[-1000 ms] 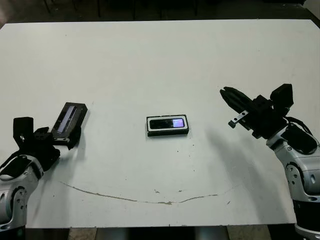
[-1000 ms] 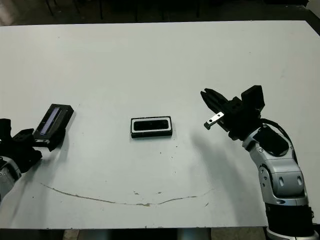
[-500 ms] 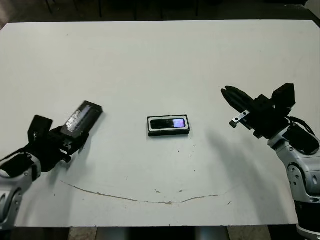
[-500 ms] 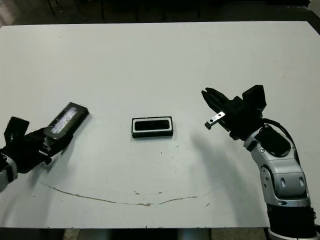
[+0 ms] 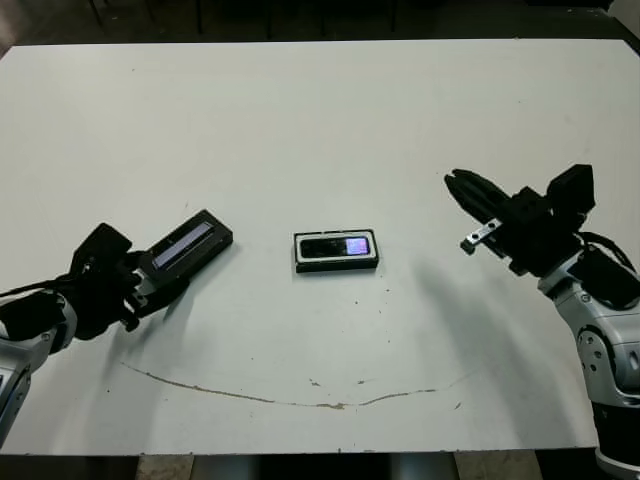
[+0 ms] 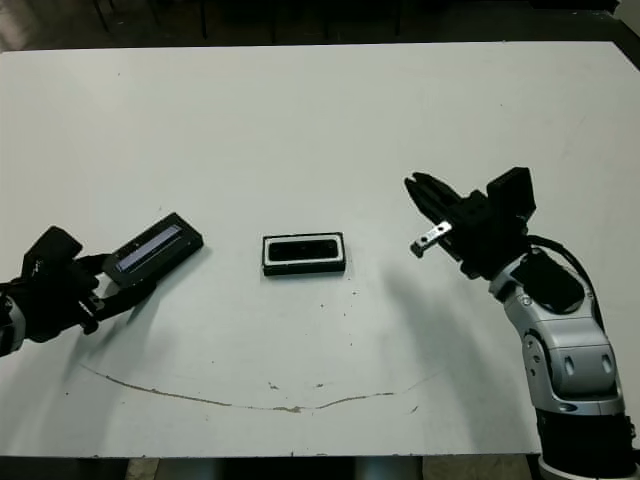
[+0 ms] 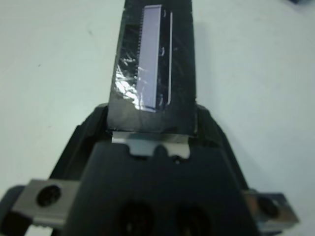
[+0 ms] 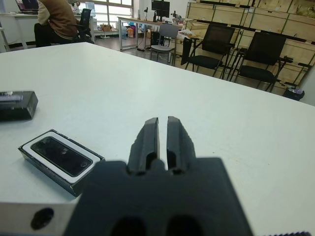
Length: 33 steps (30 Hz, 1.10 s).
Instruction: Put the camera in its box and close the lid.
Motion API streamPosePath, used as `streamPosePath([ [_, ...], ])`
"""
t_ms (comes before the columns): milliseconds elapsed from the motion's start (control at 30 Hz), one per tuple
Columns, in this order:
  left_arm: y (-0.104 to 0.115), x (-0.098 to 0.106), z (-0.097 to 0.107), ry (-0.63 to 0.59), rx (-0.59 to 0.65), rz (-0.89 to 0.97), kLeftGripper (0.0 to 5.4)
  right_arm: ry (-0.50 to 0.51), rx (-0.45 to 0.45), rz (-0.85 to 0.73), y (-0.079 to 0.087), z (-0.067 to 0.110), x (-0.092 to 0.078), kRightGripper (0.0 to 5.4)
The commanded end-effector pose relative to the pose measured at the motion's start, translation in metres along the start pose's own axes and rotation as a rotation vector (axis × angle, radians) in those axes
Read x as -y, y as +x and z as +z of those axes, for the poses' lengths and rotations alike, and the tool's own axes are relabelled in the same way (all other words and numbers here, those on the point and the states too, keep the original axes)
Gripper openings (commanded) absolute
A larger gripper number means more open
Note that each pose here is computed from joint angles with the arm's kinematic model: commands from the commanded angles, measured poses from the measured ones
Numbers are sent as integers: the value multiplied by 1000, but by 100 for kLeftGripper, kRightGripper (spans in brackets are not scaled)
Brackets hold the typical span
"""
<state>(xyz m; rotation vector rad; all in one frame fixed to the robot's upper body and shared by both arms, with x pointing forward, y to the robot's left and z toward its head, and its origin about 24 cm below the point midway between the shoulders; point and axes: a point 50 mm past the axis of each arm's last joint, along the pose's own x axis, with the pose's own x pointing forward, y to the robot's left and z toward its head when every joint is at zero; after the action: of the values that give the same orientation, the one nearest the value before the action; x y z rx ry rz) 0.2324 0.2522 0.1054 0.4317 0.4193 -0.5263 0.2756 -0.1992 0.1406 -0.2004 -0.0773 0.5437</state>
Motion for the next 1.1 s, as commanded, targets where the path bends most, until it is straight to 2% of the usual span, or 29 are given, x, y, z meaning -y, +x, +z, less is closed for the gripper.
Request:
streamPosePath([
  [33,-3,-11,16,33,77,25,272,17,-43,-22,-1,-7,1,0],
  [267,3,-29,66,94,360,-45,272,23,-31,-24,3,-10,4,0],
  [433,13,-30,90,137,412,-151,272,-20,-64,-82,2,-7,6,0],
  [533,24,-28,94,164,386,-276,272,-10,-65,-94,2,-8,7,0],
  [700,43,-21,99,238,266,-473,272,-3,-43,-97,4,-11,12,0],
  [867,58,-13,103,244,204,-550,272,-2,-48,-105,6,-12,18,0],
  [1100,71,-9,104,232,206,-591,272,12,-58,-116,6,-17,23,0],
])
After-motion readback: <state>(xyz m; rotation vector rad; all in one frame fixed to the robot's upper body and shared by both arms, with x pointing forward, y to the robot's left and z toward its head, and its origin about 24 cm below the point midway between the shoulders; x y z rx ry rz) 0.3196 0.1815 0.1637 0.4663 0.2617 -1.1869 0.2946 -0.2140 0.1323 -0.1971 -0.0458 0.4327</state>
